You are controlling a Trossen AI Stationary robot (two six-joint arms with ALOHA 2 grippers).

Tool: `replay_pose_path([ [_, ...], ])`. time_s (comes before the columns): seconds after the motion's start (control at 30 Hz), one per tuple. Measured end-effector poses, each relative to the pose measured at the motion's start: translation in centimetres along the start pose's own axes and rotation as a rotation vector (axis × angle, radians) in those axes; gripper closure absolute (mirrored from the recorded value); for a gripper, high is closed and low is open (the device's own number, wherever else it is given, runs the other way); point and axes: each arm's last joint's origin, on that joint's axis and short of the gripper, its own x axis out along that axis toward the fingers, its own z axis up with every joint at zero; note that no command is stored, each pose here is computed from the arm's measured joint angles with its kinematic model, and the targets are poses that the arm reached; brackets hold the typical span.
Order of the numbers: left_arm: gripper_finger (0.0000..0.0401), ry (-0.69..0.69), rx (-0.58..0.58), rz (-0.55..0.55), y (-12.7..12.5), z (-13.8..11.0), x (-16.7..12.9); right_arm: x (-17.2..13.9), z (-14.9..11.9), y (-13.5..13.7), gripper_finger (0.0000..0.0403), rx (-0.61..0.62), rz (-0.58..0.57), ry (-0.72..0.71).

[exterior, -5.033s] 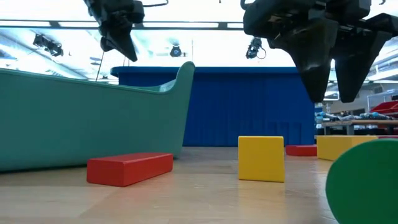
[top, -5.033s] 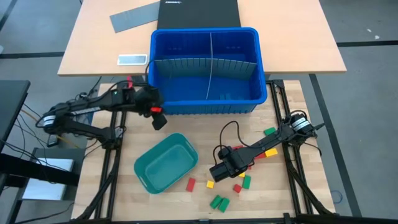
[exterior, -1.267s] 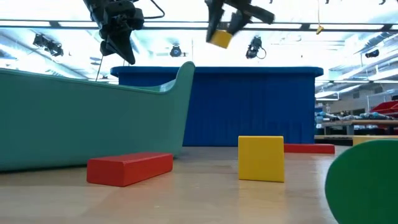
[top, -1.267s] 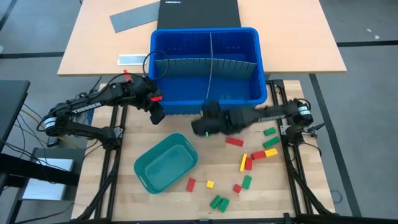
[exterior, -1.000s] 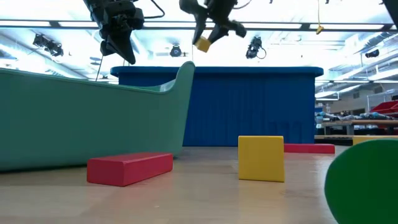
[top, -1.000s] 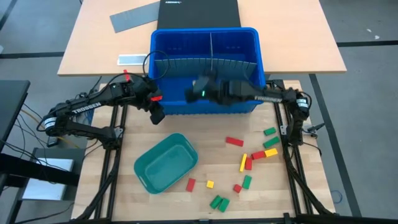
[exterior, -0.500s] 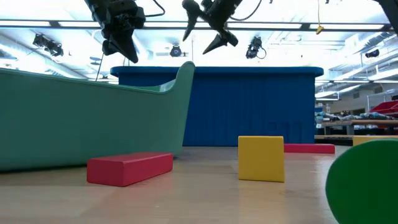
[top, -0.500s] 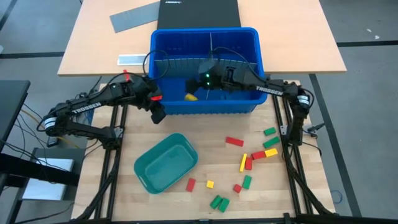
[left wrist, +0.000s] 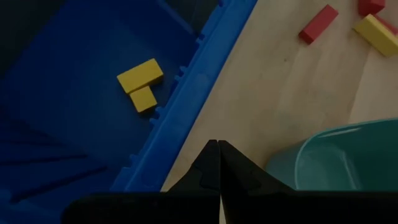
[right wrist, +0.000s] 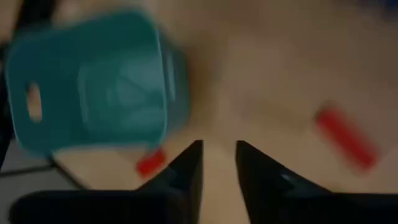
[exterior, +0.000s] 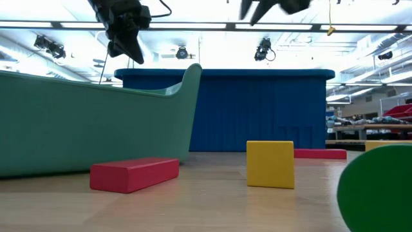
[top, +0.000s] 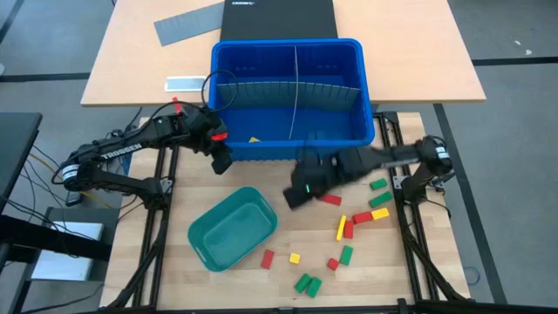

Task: Sort Items/Unsort Items

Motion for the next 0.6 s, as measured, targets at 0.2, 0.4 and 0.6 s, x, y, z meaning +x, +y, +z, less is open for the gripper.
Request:
replay_pose_path([
  [0.2,0.0401,-0.008,0.002,-0.012,0.0,0.1,0.0,2.2,-7.5,0.4,0.0358,0.285,-0.079,0.058],
  [0.4,0.0401,-0.012,0.065,-0.066,-0.2,0.2,0.0,4.9,-12.1,-1.9,0.0325,0.482,-0.252,0.055],
  [0.6,0.0401,-0.034,0.1,-0.105,-0.7,0.3,0.0,7.3,-13.7,-4.5,0.0257,0.571,-0.399,0.049],
])
